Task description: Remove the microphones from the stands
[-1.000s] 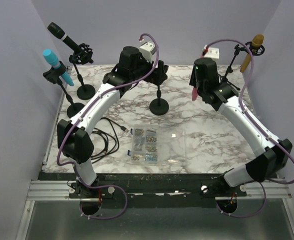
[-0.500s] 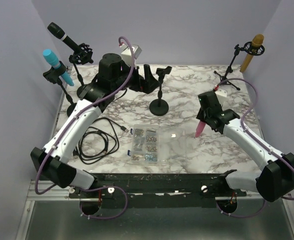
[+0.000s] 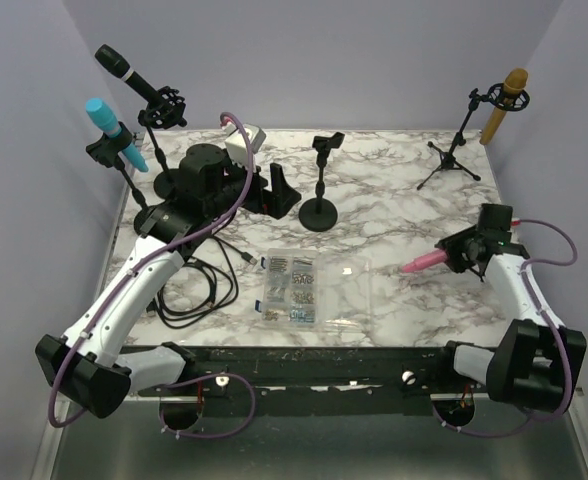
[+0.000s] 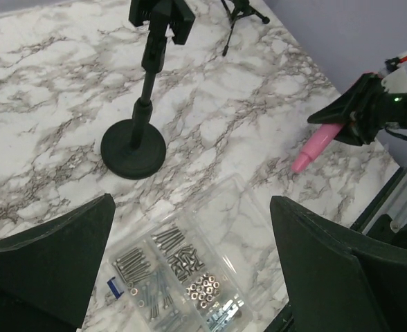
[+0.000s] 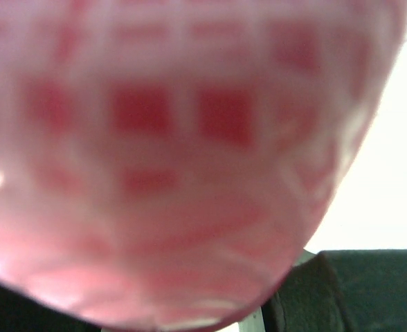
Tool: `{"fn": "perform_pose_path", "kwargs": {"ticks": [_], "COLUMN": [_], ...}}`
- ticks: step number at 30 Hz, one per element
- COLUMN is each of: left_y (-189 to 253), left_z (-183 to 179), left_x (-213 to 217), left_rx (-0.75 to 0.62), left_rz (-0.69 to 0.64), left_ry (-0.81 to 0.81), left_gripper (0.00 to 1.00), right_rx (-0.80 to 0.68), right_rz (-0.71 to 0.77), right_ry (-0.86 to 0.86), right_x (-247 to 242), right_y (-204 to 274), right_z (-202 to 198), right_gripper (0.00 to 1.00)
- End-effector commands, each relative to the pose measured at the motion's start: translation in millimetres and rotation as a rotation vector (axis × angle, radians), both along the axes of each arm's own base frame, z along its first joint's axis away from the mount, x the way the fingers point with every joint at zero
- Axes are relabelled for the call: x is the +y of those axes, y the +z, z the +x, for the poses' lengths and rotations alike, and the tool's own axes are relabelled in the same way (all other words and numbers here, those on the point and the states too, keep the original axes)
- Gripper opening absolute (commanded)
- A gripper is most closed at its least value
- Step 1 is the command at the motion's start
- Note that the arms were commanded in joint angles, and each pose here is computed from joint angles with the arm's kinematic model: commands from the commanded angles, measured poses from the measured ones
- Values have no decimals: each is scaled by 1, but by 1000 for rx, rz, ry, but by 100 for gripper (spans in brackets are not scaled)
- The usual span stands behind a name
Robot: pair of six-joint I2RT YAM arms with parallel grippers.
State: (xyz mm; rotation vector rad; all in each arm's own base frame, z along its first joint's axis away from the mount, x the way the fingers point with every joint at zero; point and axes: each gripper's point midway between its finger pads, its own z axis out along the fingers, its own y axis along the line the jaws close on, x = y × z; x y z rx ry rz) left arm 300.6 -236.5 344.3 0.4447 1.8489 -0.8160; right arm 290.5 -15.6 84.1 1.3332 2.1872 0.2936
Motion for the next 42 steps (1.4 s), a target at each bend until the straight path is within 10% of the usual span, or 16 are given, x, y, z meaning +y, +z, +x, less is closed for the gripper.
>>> {"fn": "perform_pose_path", "kwargs": {"ticks": [1, 15, 42], "left_y": [2, 4, 2], "left_z": [1, -1, 3], "left_x": [2, 6, 9], "left_rx": [-65, -86, -81], "left_rz": [4, 16, 17], "left_ry": [14, 21, 50], "left_gripper": [98, 98, 98], "right_rx": [-24, 90, 229], "right_rz": [239, 353, 263], "right_ry": [-178, -406, -468], "right_x": [-16, -67, -80], "right_y": [-7, -55, -81], "right_z": [-1, 17, -8], "right_gripper": [1, 3, 58]}}
